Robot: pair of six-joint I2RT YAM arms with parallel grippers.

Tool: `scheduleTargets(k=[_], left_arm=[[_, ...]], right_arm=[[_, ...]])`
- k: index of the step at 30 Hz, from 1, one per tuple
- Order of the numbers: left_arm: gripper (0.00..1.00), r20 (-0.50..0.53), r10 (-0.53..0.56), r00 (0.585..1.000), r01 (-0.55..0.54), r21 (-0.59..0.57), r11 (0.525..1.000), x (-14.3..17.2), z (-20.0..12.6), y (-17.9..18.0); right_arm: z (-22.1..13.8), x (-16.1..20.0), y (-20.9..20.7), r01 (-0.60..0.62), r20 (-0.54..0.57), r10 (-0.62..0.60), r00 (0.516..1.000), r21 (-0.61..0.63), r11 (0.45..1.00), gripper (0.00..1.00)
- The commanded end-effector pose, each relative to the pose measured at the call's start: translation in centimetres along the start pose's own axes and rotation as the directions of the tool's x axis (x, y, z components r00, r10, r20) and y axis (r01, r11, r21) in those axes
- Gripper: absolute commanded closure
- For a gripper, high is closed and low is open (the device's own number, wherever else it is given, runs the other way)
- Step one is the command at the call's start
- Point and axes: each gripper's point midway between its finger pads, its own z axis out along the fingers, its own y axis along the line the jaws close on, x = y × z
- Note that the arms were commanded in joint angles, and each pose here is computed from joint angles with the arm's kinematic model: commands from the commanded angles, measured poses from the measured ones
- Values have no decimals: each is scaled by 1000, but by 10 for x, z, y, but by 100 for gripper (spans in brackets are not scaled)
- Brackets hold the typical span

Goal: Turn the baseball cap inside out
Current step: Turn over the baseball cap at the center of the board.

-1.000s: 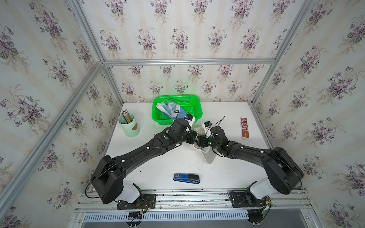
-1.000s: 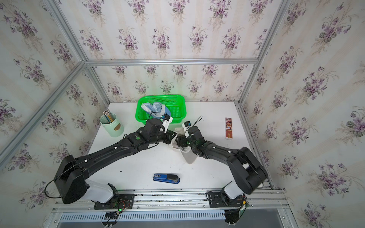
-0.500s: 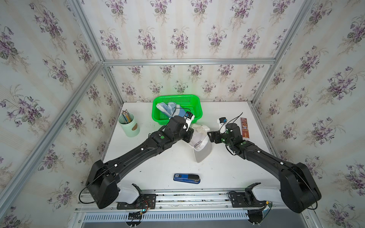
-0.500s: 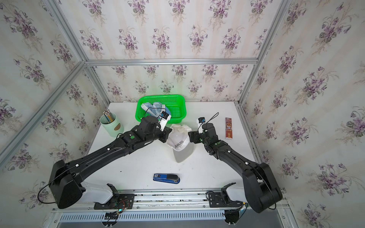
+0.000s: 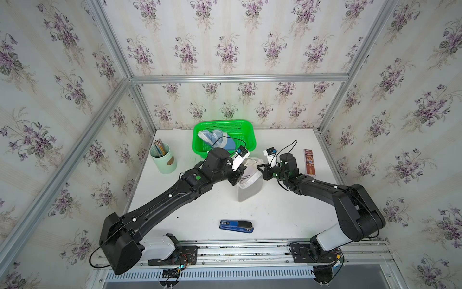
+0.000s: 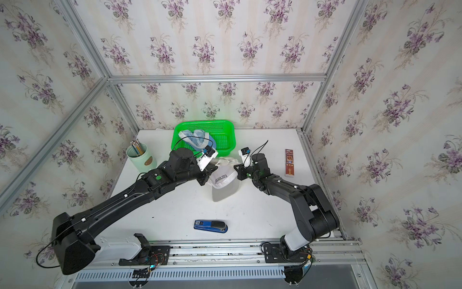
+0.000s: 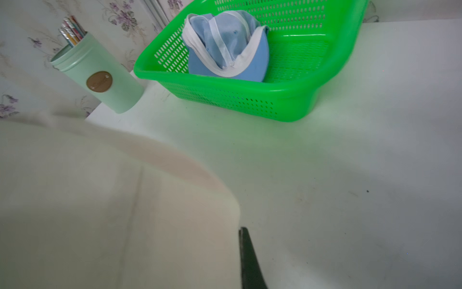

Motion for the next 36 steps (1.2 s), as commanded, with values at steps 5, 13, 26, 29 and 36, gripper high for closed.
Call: scheduleTargets(k=[5, 13, 26, 29, 36], left_arm=[[100, 168, -128, 977, 193, -463, 865, -6, -6, 84], [54, 233, -187, 955, 283, -513, 810, -10, 34, 97], [29, 188, -323, 928, 369, -594, 714, 10, -38, 120], [29, 175, -364, 915, 391, -605, 694, 23, -43, 125], [29, 68, -540, 839, 456, -629, 629, 67, -44, 138]], right_arm=[[-37, -47, 31, -16, 160, -21, 987, 224, 974, 100], [-75, -44, 3, 93, 108, -276, 955, 773, 628, 100], [-129, -97, 15, 165, 45, -541, 840, 928, 333, 100], [-96, -66, 33, 318, -77, -569, 819, 886, 338, 100], [-40, 35, 55, 562, -262, -617, 742, 746, 359, 100]])
